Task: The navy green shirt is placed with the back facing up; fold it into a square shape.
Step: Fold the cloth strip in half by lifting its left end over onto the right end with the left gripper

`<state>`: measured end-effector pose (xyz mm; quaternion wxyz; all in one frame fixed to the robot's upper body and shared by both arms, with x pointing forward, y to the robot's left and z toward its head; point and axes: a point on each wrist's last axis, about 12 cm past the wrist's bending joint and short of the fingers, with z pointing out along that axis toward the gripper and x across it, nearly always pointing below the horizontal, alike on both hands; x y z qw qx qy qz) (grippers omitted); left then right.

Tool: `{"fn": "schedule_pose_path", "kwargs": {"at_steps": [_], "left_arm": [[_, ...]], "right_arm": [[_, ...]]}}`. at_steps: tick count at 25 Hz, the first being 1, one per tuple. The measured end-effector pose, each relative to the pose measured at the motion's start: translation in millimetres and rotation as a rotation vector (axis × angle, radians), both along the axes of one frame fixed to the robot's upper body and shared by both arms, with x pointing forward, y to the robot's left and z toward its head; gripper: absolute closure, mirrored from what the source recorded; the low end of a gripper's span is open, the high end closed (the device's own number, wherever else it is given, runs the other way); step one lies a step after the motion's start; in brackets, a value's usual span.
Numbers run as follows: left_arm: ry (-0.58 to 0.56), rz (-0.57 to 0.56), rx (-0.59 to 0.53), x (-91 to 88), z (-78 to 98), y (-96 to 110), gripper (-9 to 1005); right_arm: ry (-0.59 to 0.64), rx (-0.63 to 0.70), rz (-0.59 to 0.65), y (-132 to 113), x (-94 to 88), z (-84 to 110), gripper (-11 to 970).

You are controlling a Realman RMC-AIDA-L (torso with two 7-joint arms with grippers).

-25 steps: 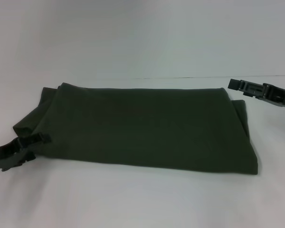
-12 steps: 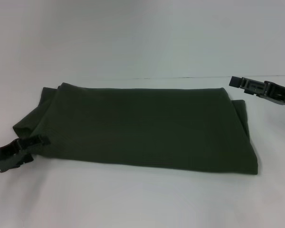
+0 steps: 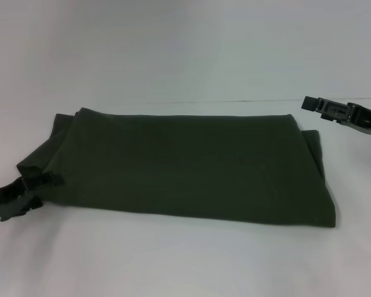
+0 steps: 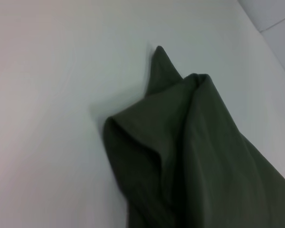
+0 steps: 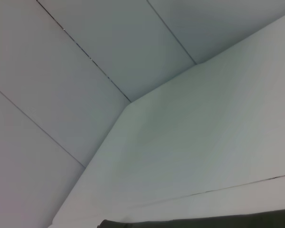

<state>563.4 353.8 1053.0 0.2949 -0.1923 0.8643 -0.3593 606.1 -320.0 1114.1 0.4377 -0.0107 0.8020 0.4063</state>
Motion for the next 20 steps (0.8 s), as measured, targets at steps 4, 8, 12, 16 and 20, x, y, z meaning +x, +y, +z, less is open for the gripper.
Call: {"fn": "schedule_pose_path", "kwargs": {"at_steps": [4,8,12,16,20], "left_arm": [[0.0,0.009,0.008,2.9,-0.3,-0.7,100],[-0.008,0.006,0.028,7.5,1.5,-2.0,101],[-0.023,-0.001,0.05,13.8,5.1,-3.9,101],[-0.043,-0.009,0.06,20.1,10.8,-6.0,102],[-0.058,-0.02,0.066,23.2,15.0,-7.8,102]], "right_arm": [[0.0,0.0,0.0,-0.1,0.1,0.2,33],[-0.002,-0.001,0.001,0.0,0.7,0.9,33],[-0.003,-0.001,0.002,0.0,1.0,1.3,34],[-0.003,-0.001,0.002,0.0,1.0,1.3,34],[-0.001,-0.001,0.001,-0.4,0.3,0.5,34]]}}
